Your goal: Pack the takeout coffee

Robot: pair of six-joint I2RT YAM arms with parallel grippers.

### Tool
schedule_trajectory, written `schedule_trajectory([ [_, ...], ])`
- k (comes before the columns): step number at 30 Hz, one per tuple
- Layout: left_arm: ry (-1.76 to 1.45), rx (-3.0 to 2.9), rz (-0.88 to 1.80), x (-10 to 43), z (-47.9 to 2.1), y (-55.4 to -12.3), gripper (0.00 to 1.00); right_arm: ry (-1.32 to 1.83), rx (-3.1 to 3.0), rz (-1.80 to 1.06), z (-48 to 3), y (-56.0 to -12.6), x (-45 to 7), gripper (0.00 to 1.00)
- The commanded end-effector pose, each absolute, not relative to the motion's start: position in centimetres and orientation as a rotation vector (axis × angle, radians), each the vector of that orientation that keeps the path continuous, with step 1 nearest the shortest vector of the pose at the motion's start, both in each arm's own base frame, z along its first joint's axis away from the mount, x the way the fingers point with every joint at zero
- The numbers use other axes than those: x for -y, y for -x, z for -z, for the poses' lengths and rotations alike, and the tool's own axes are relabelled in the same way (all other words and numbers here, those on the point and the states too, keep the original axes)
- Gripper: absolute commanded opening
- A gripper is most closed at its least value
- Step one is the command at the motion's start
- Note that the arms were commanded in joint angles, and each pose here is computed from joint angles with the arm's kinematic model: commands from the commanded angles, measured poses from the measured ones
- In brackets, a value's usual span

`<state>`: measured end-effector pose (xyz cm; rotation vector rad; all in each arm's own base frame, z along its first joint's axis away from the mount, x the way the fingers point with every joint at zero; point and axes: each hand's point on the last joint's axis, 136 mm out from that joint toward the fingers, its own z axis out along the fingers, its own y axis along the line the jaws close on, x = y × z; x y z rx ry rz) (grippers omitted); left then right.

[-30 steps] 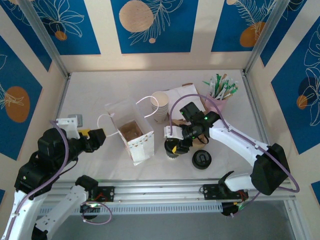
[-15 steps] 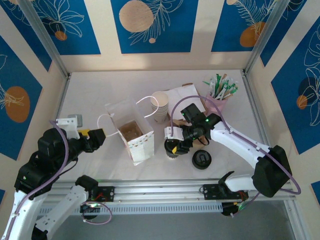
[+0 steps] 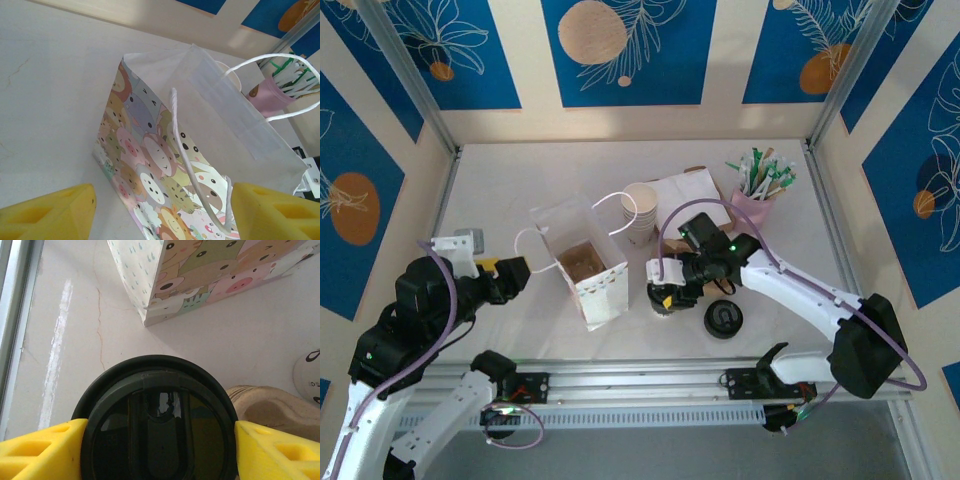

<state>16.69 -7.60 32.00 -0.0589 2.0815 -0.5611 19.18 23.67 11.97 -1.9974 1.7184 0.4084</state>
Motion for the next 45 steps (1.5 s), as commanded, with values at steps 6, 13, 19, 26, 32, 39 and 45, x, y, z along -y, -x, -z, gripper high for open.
schedule_trajectory([
  [6, 0.079, -2.074, 0.545, 7.1, -32.1, -16.5, 0.71, 2.153, -2.018, -0.219, -6.0, -17.6, -18.3, 0.73],
  [13, 0.089, -2.075, 0.550, 7.1, -32.0, -16.6, 0.71, 1.978, -1.926, -0.341, -11.6, -19.5, -21.7, 0.79],
  [19, 0.092, -2.086, 0.554, 7.2, -31.8, -16.6, 0.71, 1.921, -1.901, -0.372, -13.4, -20.5, -22.8, 0.87],
  [26, 0.096, -2.085, 0.555, 7.2, -31.7, -16.8, 0.71, 1.855, -1.887, -0.408, -15.0, -21.0, -23.6, 0.90],
  [32, 0.095, -2.089, 0.556, 7.3, -31.7, -16.8, 0.71, 1.833, -1.880, -0.447, -15.7, -20.8, -23.8, 0.89],
  [39, 0.100, -2.090, 0.552, 7.2, -31.6, -16.7, 0.71, 1.798, -1.922, -0.515, -15.8, -19.9, -23.7, 0.88],
  [45, 0.099, -2.091, 0.550, 7.2, -31.6, -16.8, 0.71, 1.712, -1.958, -0.576, -17.2, -19.8, -24.2, 0.89],
])
